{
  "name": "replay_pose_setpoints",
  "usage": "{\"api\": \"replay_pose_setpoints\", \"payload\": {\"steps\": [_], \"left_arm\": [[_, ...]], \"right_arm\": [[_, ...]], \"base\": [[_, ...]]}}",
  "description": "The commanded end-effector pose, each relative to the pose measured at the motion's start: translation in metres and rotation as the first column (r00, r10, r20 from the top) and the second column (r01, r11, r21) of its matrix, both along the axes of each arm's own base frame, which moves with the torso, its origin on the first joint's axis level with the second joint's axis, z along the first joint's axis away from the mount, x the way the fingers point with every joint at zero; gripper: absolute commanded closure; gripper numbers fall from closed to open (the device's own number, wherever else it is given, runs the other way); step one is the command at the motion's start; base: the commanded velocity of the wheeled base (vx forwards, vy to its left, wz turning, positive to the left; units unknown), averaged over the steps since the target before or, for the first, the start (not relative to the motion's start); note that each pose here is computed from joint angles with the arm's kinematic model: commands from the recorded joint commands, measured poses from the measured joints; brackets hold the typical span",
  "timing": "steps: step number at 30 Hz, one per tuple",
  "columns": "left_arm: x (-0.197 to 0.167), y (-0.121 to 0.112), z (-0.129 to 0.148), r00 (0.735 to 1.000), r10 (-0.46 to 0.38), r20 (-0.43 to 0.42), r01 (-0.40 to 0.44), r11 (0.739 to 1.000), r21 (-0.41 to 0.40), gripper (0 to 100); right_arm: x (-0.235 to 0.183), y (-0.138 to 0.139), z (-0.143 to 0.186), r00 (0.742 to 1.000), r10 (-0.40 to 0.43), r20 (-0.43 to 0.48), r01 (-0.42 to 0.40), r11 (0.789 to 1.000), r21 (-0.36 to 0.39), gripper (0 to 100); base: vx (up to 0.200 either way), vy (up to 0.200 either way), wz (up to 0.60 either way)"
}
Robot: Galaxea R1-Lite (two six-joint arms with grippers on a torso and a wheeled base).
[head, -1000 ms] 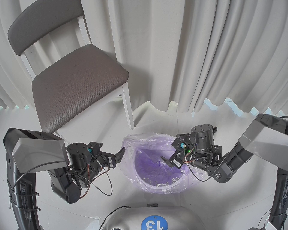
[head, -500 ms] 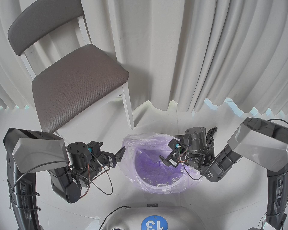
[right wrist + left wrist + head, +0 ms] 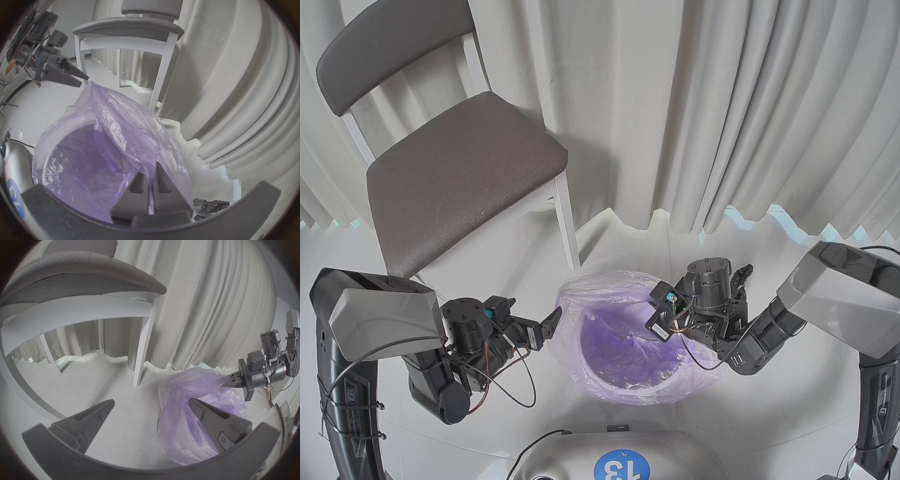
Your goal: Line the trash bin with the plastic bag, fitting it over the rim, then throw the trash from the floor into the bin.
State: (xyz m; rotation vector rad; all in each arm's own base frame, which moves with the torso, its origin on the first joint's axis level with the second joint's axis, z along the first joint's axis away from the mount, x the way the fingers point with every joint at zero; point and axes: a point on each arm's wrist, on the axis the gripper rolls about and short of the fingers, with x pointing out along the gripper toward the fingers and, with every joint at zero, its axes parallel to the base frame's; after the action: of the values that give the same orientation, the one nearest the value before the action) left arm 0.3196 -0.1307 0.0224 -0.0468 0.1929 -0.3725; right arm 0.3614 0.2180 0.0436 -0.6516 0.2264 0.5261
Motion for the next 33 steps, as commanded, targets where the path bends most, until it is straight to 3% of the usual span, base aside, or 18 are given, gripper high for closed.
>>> {"api": "replay_pose_setpoints", "payload": {"steps": [1,13,28,29,33], "left_arm": [[0.0,0.0,0.0,1.0,-0.001,0.011,0.001,1.0,-0.005,0],[0.002,-0.001,-0.002,1.0,0.001,0.008,-0.001,1.0,-0.004,0],[0.002,-0.002,-0.002,1.0,-0.002,0.01,0.002,1.0,-0.005,0],[0.002,-0.002,-0.002,1.0,-0.001,0.01,0.001,1.0,-0.004,0],[0.002,-0.003,-0.003,1.0,-0.003,0.009,0.003,1.0,-0.006,0]], "right_arm": [[0.014,0.001,0.017,0.997,-0.035,0.066,0.032,0.999,0.039,100],[0.052,0.003,0.019,0.983,-0.116,0.14,0.106,0.991,0.077,100],[0.073,-0.004,0.018,0.974,-0.16,0.162,0.147,0.985,0.09,100],[0.073,-0.003,0.017,0.974,-0.161,0.162,0.148,0.985,0.09,0],[0.07,0.0,0.016,0.975,-0.155,0.16,0.142,0.986,0.09,0]], "base": [[0.0,0.0,0.0],[0.0,0.0,0.0],[0.0,0.0,0.0],[0.0,0.0,0.0],[0.0,0.0,0.0]]}}
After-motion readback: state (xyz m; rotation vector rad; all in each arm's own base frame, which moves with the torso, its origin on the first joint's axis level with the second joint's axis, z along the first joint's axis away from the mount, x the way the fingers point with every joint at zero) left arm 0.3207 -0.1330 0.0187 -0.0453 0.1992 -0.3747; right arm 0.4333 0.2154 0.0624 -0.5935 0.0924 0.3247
